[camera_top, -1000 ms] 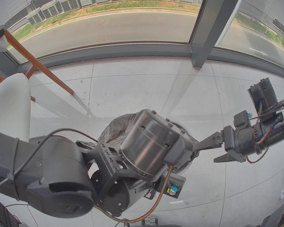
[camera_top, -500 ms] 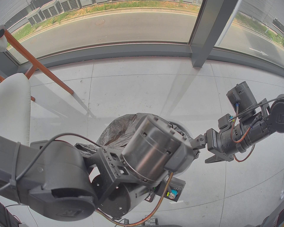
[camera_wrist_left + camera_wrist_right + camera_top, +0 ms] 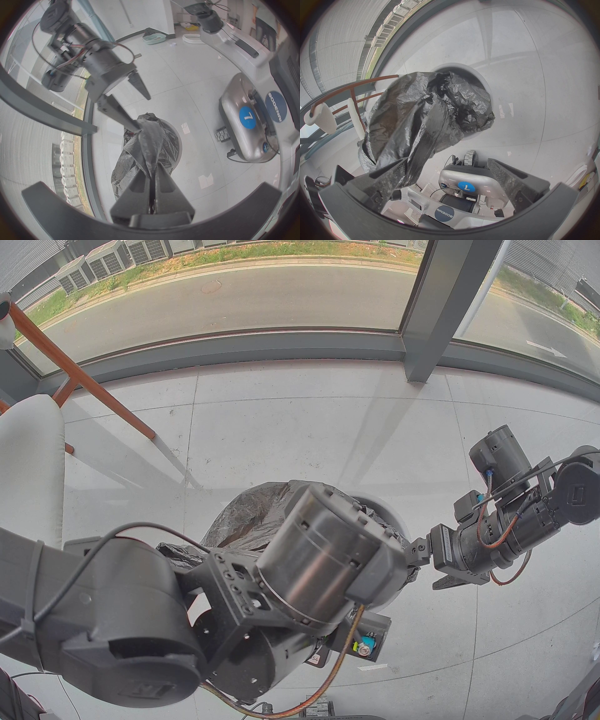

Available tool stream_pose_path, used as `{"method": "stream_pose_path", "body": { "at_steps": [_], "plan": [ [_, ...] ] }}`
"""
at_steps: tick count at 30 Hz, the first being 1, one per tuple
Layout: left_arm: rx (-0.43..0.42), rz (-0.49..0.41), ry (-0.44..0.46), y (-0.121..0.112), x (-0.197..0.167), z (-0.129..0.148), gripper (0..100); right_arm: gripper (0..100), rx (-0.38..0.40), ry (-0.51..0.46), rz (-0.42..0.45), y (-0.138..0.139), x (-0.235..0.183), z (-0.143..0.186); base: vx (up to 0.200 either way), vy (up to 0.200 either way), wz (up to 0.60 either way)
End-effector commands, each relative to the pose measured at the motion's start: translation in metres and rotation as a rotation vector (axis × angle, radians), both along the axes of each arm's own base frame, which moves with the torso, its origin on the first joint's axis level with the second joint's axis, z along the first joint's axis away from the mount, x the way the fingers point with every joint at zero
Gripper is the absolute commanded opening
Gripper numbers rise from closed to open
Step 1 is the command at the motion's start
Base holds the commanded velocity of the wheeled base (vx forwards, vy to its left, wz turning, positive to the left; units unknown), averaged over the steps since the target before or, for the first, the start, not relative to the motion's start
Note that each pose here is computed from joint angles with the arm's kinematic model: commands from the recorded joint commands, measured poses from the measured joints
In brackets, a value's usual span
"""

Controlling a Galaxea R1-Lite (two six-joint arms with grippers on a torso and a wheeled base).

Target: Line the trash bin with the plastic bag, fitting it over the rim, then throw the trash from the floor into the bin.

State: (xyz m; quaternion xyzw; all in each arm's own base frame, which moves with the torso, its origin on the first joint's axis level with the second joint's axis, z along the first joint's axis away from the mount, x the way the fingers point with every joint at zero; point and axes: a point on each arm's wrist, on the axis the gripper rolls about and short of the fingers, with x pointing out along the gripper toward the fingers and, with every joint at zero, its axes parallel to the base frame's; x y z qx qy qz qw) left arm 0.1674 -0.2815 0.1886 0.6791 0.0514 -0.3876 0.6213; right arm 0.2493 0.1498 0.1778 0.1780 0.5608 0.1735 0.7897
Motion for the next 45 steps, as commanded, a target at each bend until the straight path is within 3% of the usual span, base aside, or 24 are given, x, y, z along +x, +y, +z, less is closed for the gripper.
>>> {"method": "stream_pose_path", "body": {
  "at_steps": [1, 13, 14, 20, 25, 30, 32, 37, 45],
  "plan": [
    [-0.023, 0.018, 0.012, -0.002, 0.000, 0.000, 0, 100, -0.016, 0.029, 0.001, -0.002, -0.003, -0.009, 0.000, 0.000, 0.00],
    [-0.024, 0.020, 0.019, 0.000, -0.003, -0.001, 0, 100, -0.016, 0.000, 0.017, 0.002, 0.008, -0.008, 0.000, 0.000, 0.00],
    [-0.028, 0.023, 0.021, 0.000, -0.003, -0.001, 0, 0, -0.018, -0.011, 0.027, 0.002, 0.008, -0.009, 0.000, 0.000, 0.00],
    [-0.135, 0.120, 0.083, -0.003, -0.001, -0.004, 0, 0, -0.007, -0.070, 0.044, -0.003, 0.016, -0.002, 0.000, 0.000, 0.00],
    [-0.189, 0.203, 0.046, -0.007, 0.001, -0.003, 0, 0, 0.002, -0.096, 0.043, -0.004, 0.017, 0.004, 0.000, 0.000, 0.00],
    [-0.265, 0.271, 0.071, -0.016, -0.008, -0.004, 0, 0, -0.004, -0.253, 0.105, -0.014, 0.021, 0.017, 0.000, 0.000, 0.00],
    [-0.256, 0.279, 0.092, -0.021, -0.009, -0.007, 0, 0, -0.036, -0.279, 0.155, -0.017, 0.019, 0.010, 0.000, 0.000, 0.00],
    [-0.190, 0.295, 0.109, -0.019, -0.010, 0.004, 0, 0, -0.012, -0.325, 0.217, -0.004, 0.007, 0.004, 0.000, 0.000, 0.00],
    [-0.194, 0.366, 0.092, -0.018, -0.010, 0.000, 0, 0, 0.016, -0.357, 0.235, 0.011, 0.012, -0.015, 0.000, 0.000, 0.00]
  ]
}}
